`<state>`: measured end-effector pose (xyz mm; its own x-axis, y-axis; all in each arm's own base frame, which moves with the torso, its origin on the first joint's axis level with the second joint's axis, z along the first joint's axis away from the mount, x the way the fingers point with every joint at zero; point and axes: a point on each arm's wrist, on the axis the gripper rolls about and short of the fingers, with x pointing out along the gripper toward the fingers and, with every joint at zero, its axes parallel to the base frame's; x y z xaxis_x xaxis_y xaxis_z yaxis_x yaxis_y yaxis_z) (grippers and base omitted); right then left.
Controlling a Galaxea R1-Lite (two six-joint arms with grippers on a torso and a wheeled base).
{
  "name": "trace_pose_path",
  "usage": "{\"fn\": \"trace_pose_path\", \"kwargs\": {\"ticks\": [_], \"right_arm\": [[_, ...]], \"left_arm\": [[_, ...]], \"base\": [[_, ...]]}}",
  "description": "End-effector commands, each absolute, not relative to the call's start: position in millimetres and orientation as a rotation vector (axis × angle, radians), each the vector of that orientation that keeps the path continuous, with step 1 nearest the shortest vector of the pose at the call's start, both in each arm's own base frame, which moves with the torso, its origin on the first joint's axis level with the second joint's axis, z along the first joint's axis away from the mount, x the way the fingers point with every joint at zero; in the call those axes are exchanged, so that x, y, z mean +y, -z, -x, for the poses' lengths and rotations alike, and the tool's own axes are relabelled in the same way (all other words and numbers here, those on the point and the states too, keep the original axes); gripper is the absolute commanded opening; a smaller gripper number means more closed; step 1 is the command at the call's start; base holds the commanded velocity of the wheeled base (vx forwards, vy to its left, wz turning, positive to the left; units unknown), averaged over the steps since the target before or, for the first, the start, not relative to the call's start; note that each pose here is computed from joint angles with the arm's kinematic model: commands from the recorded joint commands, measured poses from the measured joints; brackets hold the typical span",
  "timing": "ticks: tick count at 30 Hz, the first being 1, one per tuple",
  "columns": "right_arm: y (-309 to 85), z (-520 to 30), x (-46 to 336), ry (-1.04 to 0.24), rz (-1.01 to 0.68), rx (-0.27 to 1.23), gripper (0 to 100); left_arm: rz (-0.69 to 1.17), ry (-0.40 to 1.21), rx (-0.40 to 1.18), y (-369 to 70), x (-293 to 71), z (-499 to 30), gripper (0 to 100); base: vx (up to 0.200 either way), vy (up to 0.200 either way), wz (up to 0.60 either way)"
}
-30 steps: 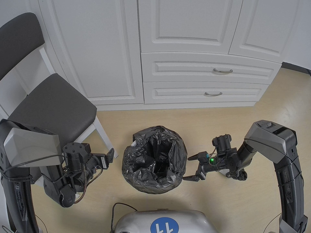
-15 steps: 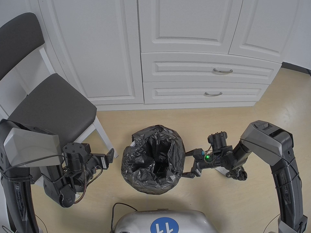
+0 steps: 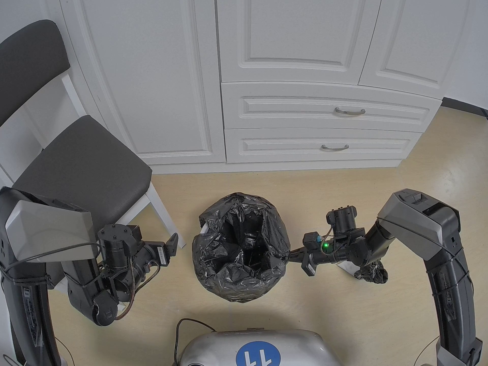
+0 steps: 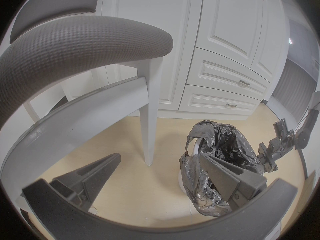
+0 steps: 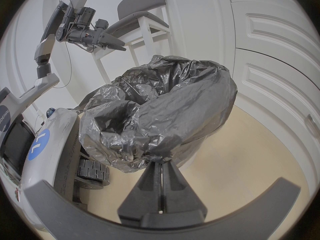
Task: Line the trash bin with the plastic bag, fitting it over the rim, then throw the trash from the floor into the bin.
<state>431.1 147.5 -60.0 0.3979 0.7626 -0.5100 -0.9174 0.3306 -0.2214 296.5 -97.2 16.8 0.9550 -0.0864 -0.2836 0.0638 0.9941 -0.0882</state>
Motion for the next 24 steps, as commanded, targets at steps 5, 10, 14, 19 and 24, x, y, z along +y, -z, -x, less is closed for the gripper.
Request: {"fn": "trace_pose_path", "kwargs": {"ticks": [5, 10, 14, 19, 24], "right_arm": [[61, -448, 133, -1.079, 0.505, 0.331, 0], [58, -463, 121, -1.049, 0.468, 0.378, 0], [68, -488, 113, -1.022, 0.442, 0.406, 0], [79, -503, 118, -1.028, 0.384, 0.468, 0], [89, -505, 123, -1.048, 0.369, 0.497, 0]], "left_arm": [[0.078, 0.075, 0.293, -17, -97, -296, 100], [0.078, 0.075, 0.293, -17, -97, -296, 100], [0.079, 0.079, 0.289, -17, -98, -297, 100], [0.077, 0.082, 0.289, -17, -99, -296, 100], [0.080, 0.076, 0.287, -18, -97, -297, 100]], "base": [[0.000, 0.000, 0.00], [0.000, 0.000, 0.00], [0.000, 0.000, 0.00], [0.000, 0.000, 0.00], [0.000, 0.000, 0.00]]}}
